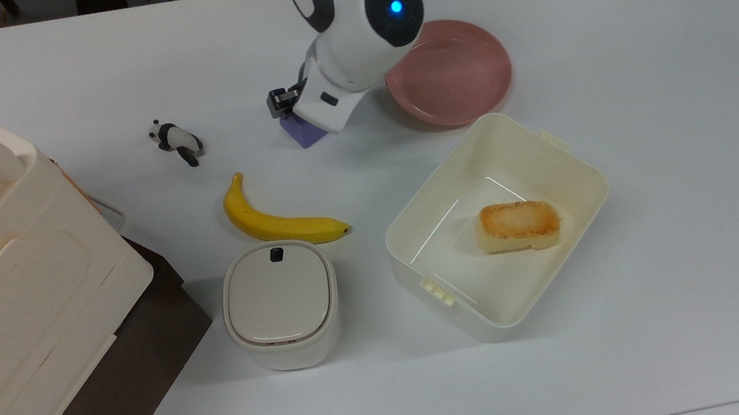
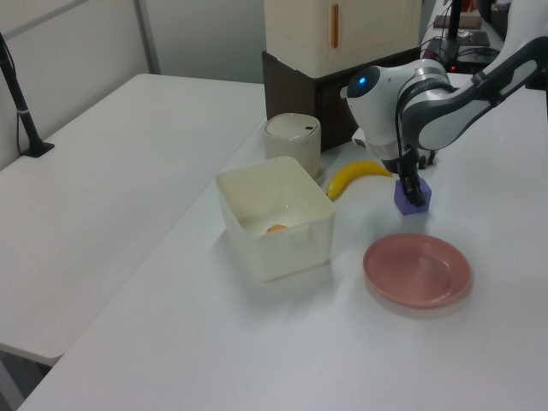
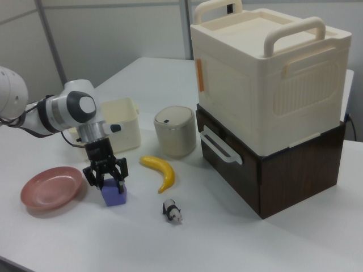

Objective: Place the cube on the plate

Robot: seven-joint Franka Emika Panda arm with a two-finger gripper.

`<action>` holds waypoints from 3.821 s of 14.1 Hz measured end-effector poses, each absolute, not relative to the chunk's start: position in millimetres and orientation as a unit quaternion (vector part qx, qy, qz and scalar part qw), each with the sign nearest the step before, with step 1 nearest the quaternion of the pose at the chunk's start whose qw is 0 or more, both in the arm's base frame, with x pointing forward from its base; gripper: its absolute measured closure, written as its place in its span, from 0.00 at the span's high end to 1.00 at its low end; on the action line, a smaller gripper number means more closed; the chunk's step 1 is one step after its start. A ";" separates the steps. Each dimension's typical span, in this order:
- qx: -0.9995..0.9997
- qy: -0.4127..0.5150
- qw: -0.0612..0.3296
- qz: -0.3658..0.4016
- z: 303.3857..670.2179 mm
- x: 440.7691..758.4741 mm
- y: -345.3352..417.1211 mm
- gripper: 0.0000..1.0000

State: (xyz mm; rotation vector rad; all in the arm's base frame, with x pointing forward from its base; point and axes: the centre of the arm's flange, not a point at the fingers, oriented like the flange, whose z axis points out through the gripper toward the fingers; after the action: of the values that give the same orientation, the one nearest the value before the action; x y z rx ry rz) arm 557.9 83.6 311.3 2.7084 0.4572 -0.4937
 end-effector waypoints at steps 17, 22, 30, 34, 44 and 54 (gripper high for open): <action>0.971 0.105 0.189 -0.098 365.9 514.3 254.5 0.59; 0.970 0.117 0.188 -0.099 362.9 508.8 267.2 1.00; 0.975 0.098 0.183 -0.085 379.1 519.0 257.7 1.00; 0.983 0.044 0.170 -0.044 433.6 546.7 206.8 1.00; 0.991 -0.116 0.023 0.064 623.9 555.3 -48.4 1.00; 0.993 -0.105 0.001 0.062 649.1 531.8 -105.1 1.00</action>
State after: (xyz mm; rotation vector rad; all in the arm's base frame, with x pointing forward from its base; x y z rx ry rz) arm 531.8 -105.1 649.1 3.1160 -0.3290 0.1944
